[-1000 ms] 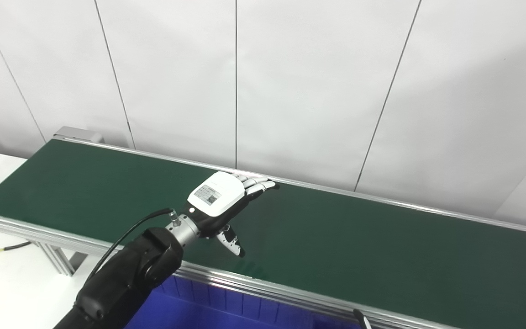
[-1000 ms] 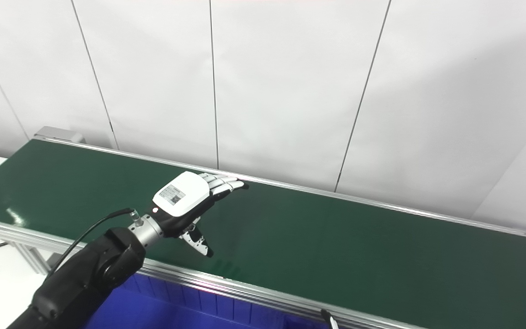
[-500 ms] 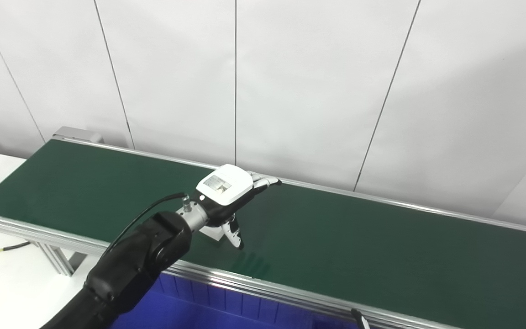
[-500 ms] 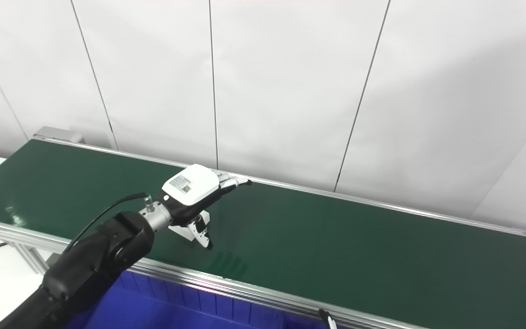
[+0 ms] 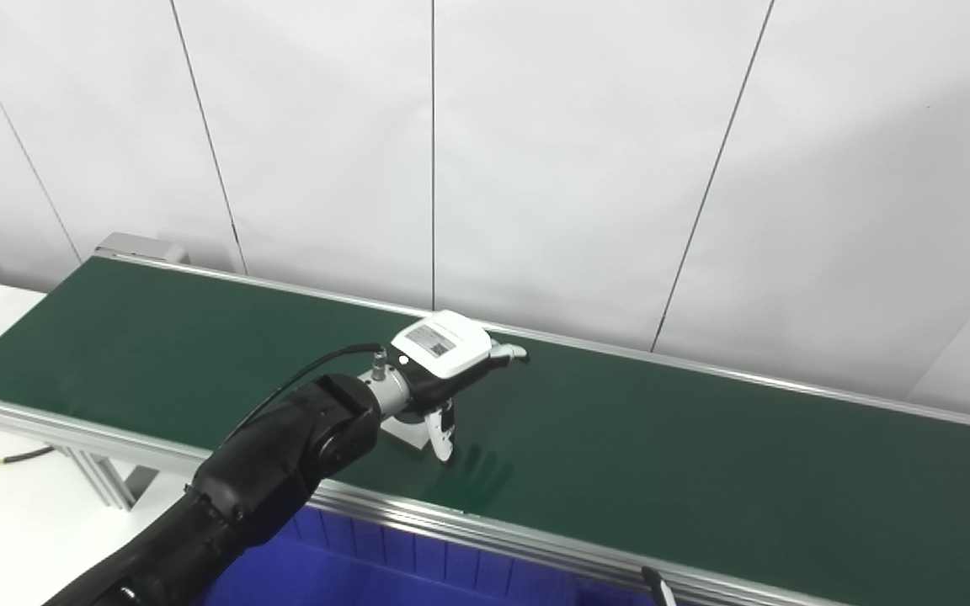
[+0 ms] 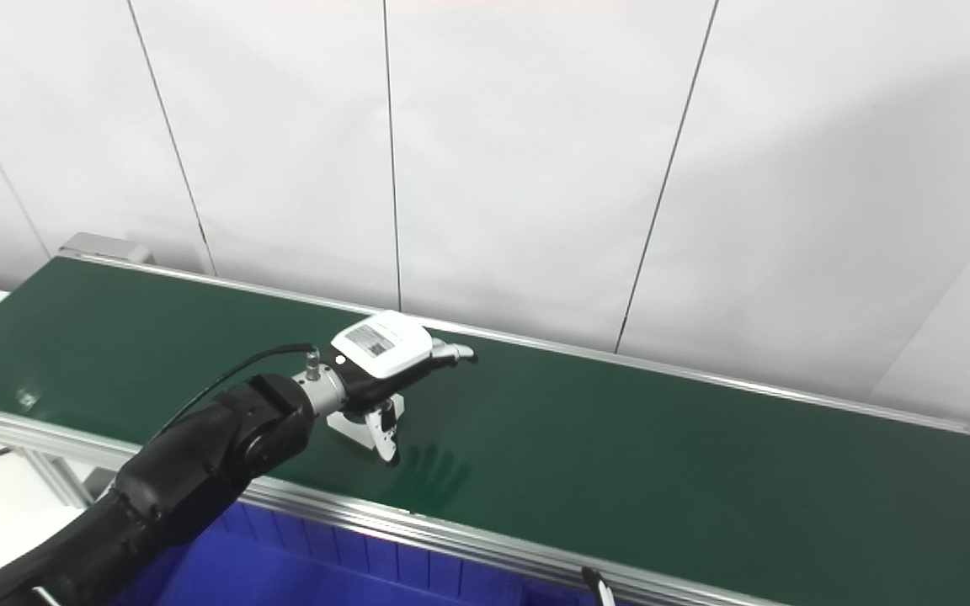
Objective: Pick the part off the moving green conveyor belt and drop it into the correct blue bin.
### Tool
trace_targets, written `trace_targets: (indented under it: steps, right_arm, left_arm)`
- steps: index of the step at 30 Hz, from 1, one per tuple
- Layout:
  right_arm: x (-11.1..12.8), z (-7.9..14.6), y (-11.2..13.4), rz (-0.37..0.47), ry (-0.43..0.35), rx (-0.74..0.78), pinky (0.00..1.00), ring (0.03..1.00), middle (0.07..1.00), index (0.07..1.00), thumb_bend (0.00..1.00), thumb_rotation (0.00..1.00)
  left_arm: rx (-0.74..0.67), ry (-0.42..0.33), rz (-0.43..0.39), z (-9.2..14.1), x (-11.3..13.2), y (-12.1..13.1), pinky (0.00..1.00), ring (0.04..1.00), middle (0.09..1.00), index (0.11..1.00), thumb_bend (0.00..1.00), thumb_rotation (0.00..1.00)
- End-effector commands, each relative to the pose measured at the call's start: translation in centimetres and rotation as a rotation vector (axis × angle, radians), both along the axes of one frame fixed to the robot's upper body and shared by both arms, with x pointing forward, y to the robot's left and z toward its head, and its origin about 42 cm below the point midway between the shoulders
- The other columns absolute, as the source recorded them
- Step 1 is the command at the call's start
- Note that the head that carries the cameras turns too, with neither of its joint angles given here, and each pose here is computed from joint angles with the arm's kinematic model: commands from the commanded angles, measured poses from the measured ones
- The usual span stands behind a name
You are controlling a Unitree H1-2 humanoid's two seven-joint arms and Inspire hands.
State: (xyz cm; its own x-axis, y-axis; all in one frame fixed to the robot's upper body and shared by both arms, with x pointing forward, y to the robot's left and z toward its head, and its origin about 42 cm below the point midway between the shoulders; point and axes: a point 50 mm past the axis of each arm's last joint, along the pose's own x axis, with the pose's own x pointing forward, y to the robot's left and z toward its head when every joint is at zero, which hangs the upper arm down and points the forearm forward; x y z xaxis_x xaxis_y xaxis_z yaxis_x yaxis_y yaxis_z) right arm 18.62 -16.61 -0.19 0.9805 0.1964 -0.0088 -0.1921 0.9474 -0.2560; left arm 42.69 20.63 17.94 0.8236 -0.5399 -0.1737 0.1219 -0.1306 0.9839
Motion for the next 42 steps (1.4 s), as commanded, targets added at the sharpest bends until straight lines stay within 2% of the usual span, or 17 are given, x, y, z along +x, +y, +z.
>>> trace_targets:
  steps: [1,9,14,21,24,30,36,42]
  right_arm:
    - [0.3,1.1,0.6,0.023,-0.071,0.036,1.0,1.0,0.998,0.976,0.86,1.0]
    - [0.3,1.3,0.8,0.028,-0.08,0.039,1.0,1.0,0.995,0.97,0.85,1.0]
    - [0.3,1.4,0.9,0.033,-0.087,0.035,1.0,0.997,0.994,0.968,0.85,1.0]
    - [0.2,1.4,1.1,0.036,-0.088,0.039,1.0,0.996,0.992,0.964,0.86,1.0]
    - [0.1,1.5,1.1,0.04,-0.09,0.037,1.0,0.998,0.995,0.969,0.85,1.0]
    - [0.0,1.5,1.2,0.043,-0.101,0.021,0.99,0.99,0.989,0.964,0.84,1.0]
    - [-0.1,1.5,1.3,0.054,-0.109,0.009,1.0,0.997,0.99,0.972,0.82,1.0]
    - [-0.1,1.7,1.6,0.066,-0.117,0.01,1.0,0.998,0.988,0.975,0.81,1.0]
  left_arm:
    - [0.033,-0.076,-0.026,2.9,1.6,-0.4,0.72,0.774,0.825,0.868,1.0,0.0]
    - [0.168,-0.034,-0.06,1.8,1.9,-1.5,0.75,0.76,0.836,0.857,1.0,0.0]
    - [0.221,-0.048,-0.075,1.2,2.2,-1.9,0.72,0.759,0.825,0.845,0.89,0.0]
    - [0.269,0.0,-0.059,1.0,3.2,-2.2,0.72,0.776,0.839,0.853,0.88,0.0]
    - [0.306,0.017,-0.054,0.9,3.5,-2.2,0.72,0.787,0.851,0.863,0.93,0.0]
    - [0.285,-0.022,-0.04,0.5,3.6,-1.8,0.68,0.773,0.827,0.843,0.87,0.0]
    - [0.248,-0.063,-0.037,0.7,4.2,-2.2,0.7,0.764,0.844,0.851,0.9,0.0]
    - [0.243,-0.045,-0.035,0.7,4.6,-3.9,0.69,0.8,0.851,0.869,1.0,0.01]
